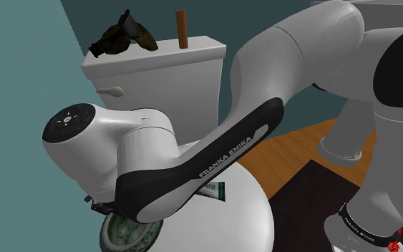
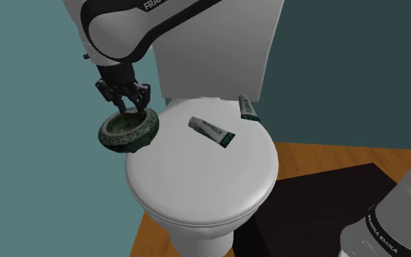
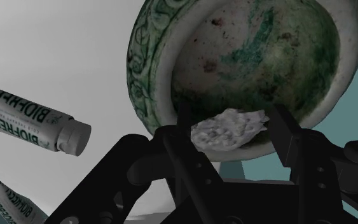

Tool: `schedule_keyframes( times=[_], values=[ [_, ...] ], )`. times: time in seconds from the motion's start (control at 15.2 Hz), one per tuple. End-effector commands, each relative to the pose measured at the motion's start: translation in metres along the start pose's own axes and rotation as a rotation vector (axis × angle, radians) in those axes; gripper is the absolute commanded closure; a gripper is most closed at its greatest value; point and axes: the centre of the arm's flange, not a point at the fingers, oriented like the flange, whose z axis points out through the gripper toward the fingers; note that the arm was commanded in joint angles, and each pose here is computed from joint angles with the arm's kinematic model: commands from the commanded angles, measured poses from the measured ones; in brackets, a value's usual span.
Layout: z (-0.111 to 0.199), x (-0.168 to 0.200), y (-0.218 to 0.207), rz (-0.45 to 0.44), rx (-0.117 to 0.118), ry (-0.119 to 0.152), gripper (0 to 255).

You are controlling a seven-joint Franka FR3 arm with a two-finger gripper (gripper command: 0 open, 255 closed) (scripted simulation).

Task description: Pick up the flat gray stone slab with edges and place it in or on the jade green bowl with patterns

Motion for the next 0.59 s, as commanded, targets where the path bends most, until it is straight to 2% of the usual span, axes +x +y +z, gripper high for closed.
schedule_keyframes(
  times=[0.0,0.4,0.46,0.53],
  values=[
    [0.0020,0.0001,0.0000,0.000,0.001,0.000,255],
    [0.0020,0.0001,0.0000,0.000,0.000,0.000,255],
    [0.0020,0.0001,0.0000,0.000,0.000,0.000,0],
    [0.0020,0.0001,0.0000,0.000,0.000,0.000,0]
  ],
)
